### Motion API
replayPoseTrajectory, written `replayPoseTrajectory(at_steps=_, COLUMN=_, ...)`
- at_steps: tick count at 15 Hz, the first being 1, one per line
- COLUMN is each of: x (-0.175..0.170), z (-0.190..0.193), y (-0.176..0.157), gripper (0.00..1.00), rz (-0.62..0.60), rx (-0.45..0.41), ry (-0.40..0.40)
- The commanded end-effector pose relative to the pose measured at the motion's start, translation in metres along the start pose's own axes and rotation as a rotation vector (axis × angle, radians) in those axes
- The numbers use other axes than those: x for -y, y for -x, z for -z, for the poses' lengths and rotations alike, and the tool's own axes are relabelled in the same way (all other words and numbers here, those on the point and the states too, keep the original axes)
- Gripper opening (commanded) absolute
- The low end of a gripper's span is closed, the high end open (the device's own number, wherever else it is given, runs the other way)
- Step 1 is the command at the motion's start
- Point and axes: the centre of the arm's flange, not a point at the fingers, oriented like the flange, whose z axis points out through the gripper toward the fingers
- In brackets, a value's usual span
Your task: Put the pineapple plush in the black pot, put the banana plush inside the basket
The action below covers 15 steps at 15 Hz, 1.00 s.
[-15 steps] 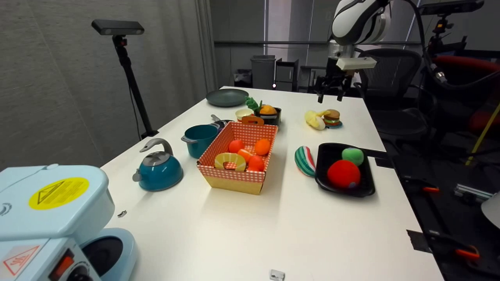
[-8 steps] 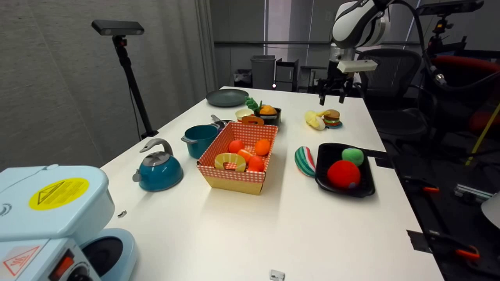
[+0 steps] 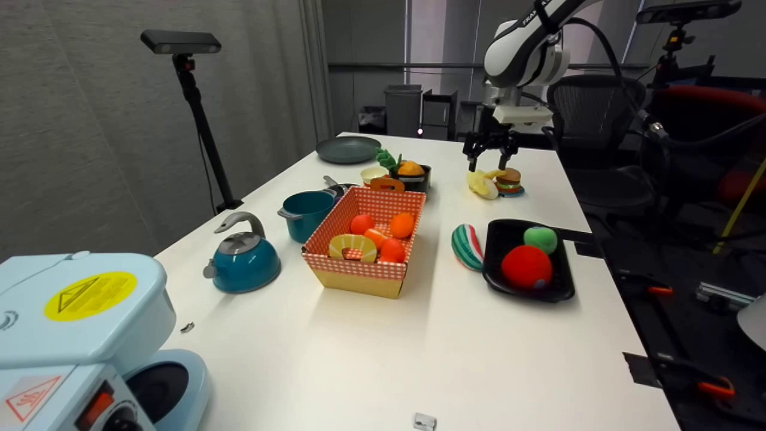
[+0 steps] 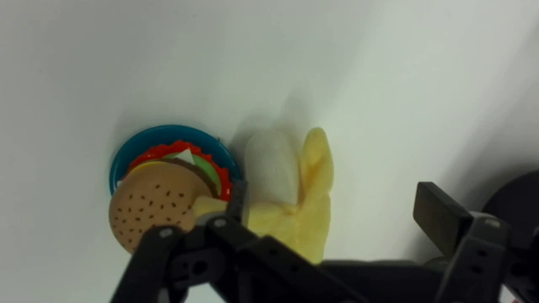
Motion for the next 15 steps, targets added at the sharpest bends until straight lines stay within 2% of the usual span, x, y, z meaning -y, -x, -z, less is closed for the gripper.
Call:
replayPoseTrajectory(at_steps=1, x=0.003, z=-0.006, y=-0.032, gripper=1.0, rz=-0.037, rx=-0.052, ry=0.007)
replayPoseTrajectory(at_steps=6, x=0.003, z=-0.009, y=-0.037, gripper=1.0, rz=-0.057, rx=-0.088, ry=0.02)
replayPoseTrajectory(at_steps=15, x=-0.001, z=-0.029, y=-0.029, gripper=1.0, rz=-0.089, rx=-0.059, ry=0.015)
